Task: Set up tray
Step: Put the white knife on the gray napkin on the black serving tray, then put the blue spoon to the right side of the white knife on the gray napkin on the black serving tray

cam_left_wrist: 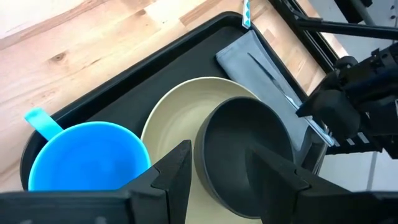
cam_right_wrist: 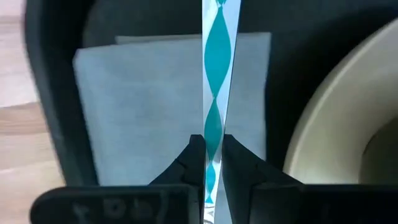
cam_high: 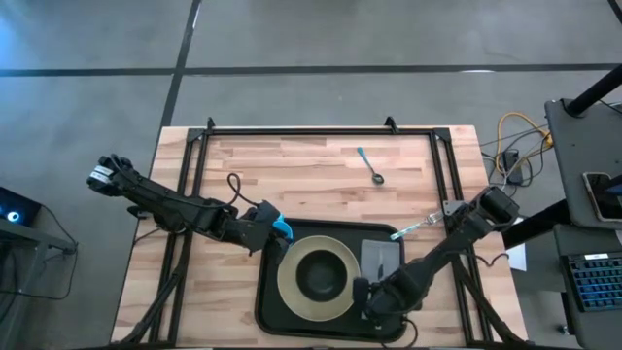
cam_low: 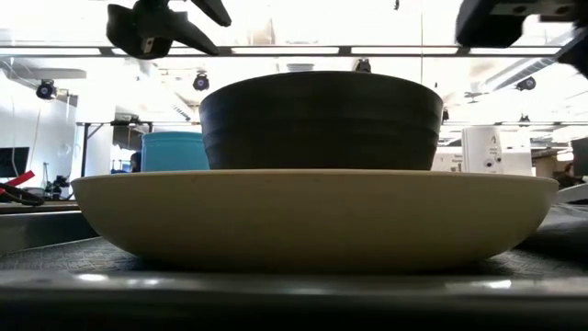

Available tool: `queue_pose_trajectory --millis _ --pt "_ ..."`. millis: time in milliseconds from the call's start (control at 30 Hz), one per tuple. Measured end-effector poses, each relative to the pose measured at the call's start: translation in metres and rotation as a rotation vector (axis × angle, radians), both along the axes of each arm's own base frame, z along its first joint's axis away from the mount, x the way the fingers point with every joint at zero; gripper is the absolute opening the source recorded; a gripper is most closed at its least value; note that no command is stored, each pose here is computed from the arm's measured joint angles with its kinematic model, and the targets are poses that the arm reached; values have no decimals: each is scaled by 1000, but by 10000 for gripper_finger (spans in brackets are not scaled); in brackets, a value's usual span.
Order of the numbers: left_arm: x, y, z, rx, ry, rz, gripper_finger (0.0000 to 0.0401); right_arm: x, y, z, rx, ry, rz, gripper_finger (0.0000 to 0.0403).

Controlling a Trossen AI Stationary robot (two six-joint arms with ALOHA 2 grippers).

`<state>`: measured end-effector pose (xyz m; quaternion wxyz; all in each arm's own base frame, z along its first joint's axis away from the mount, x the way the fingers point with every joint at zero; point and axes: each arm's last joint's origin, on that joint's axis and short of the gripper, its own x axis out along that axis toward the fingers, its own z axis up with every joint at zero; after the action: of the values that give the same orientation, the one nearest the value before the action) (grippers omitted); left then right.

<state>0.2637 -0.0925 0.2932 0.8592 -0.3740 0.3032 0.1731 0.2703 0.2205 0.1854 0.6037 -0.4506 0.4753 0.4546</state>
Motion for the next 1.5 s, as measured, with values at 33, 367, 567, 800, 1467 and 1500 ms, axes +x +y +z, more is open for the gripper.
queue_pose_trajectory --millis 33,367,567,800,1467,1500 --pt "0 0 0 6 1 -5 131 1 -1 -1 2 -5 1 23" --pt "0 0 0 19 2 -16 131 -2 -4 -19 -28 16 24 37" --pt "0 0 -1 29 7 -23 131 -4 -7 -27 -33 20 20 74" --pt "-1 0 -4 32 14 -23 131 -3 -6 -24 -40 9 -66 98" --pt "0 0 -3 25 -1 -23 131 -27 -162 109 88 -383 -1633 102" --pt "1 0 -3 23 -6 -23 131 -28 -178 111 77 -384 -1732 102"
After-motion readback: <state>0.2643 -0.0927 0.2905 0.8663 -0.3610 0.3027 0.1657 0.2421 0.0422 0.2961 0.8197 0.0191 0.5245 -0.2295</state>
